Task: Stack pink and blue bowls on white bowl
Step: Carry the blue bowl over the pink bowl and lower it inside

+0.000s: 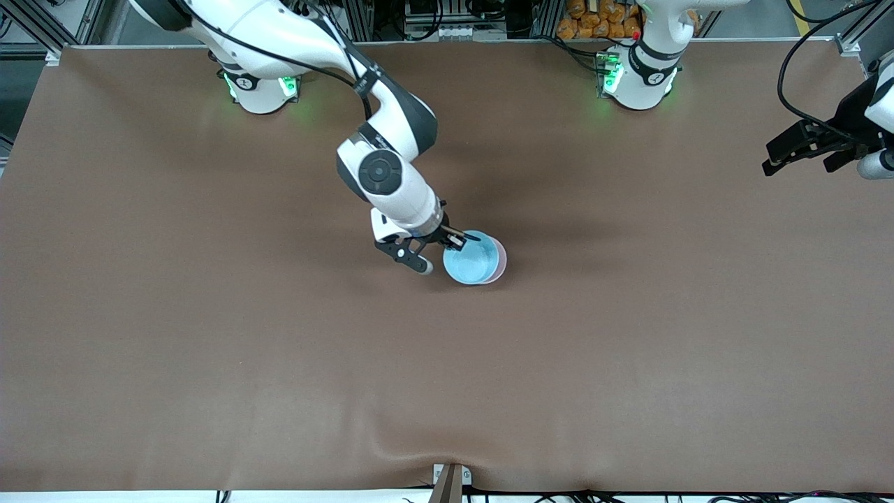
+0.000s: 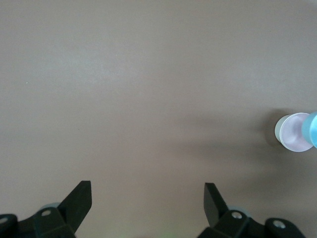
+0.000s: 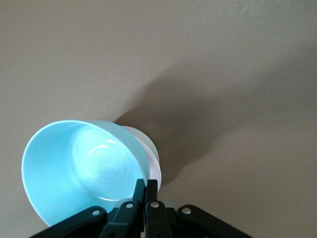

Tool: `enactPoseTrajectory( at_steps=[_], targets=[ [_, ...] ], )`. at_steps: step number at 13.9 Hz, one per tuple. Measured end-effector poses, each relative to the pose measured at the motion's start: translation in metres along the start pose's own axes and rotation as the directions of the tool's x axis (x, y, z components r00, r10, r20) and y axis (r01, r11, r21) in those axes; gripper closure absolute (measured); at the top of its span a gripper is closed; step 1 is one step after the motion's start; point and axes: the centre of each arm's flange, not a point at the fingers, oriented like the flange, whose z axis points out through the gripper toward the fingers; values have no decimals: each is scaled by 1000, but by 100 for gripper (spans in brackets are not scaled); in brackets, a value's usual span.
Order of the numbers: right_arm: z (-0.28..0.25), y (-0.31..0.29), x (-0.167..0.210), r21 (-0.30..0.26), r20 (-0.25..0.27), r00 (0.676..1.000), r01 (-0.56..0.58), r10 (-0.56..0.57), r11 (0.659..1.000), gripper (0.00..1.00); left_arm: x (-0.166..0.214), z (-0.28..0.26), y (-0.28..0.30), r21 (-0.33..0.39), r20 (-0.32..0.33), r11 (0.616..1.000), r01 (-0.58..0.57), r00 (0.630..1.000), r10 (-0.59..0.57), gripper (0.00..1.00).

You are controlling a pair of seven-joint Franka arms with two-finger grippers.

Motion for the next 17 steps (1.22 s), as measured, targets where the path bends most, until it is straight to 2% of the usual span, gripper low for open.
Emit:
enactPoseTrajectory(
  at_steps=[6, 9, 12, 17],
  targets=[
    [14, -3, 7, -8, 2, 1000, -20, 20, 1000, 98, 0, 1, 0, 0, 1, 1000, 1, 1000, -1, 0],
    [7, -8, 7, -4, 2, 999, -34, 34, 999, 98, 0, 1, 0, 0, 2, 1000, 1, 1000, -1, 0],
    [-8, -15, 7, -27, 11, 999, -35, 35, 999, 98, 1, 2, 0, 0, 4, 1000, 1, 1000, -1, 0],
    [11, -18, -21, -63, 5, 1000, -12, 13, 998, 98, 2, 5, 0, 1, 7, 1000, 1, 1000, -1, 0]
  ],
)
